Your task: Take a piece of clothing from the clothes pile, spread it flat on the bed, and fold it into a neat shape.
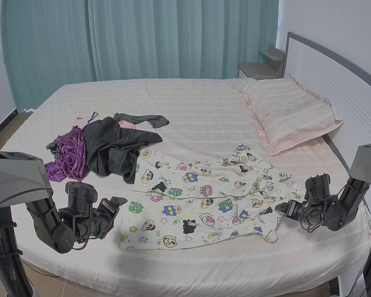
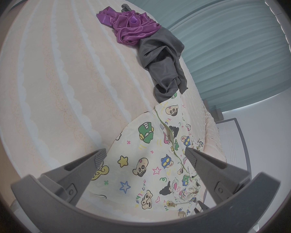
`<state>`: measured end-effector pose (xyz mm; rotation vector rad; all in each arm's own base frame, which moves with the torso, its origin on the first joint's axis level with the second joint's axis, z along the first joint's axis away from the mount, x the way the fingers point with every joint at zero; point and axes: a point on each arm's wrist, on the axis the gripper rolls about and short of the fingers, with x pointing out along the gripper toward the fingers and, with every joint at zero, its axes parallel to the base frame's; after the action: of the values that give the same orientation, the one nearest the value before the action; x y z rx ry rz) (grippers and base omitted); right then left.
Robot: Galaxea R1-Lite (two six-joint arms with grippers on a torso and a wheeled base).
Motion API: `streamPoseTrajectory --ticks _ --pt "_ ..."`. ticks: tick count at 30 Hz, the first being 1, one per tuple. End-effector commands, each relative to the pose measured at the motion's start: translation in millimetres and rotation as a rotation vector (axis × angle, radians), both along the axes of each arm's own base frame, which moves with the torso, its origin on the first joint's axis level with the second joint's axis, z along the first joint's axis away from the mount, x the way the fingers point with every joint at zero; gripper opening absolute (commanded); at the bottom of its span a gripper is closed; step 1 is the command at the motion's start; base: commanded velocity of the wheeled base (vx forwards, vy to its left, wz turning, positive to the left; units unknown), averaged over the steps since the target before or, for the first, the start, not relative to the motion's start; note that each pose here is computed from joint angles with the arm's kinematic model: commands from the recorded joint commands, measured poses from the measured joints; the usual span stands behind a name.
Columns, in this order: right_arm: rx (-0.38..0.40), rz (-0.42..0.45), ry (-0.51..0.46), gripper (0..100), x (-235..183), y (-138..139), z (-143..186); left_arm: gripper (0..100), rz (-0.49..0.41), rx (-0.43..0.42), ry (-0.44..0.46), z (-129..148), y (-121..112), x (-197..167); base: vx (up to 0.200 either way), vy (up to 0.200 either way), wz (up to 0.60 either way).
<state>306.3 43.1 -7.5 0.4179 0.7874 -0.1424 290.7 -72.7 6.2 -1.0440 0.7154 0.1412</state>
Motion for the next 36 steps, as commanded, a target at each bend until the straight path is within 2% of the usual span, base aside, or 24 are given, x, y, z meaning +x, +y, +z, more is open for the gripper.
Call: streamPoseTrajectory --ticks 1,4,9,15,16,25,36 --pt "0.011 0.027 0.028 100 -26 3 7 100 -0.001 0.001 0.005 -1 0 -1 0.0 0.0 0.0" --pt "0.024 0.079 0.051 100 -35 13 3 100 -0.001 0.001 0.005 -1 0 -1 0.0 0.0 0.0" --pt "0.087 0.124 0.027 100 -39 41 0 100 -0.001 0.002 0.008 -1 1 -2 0.0 0.0 0.0" --pt "0.085 0.18 0.035 100 -38 62 -7 100 -0.002 0.004 0.009 -2 1 -2 0.0 0.0 0.0" --pt "0.081 0.192 0.039 0 -38 66 -9 100 -0.002 0.004 0.009 -2 1 -2 0.0 0.0 0.0" --pt "0.075 0.217 -0.042 0 -30 82 9 100 -0.002 0.004 0.009 -2 1 -2 0.0 0.0 0.0" --pt "0.039 0.269 -0.004 0 15 119 22 100 -0.006 0.004 0.01 -2 -1 -2 0.0 0.0 0.0"
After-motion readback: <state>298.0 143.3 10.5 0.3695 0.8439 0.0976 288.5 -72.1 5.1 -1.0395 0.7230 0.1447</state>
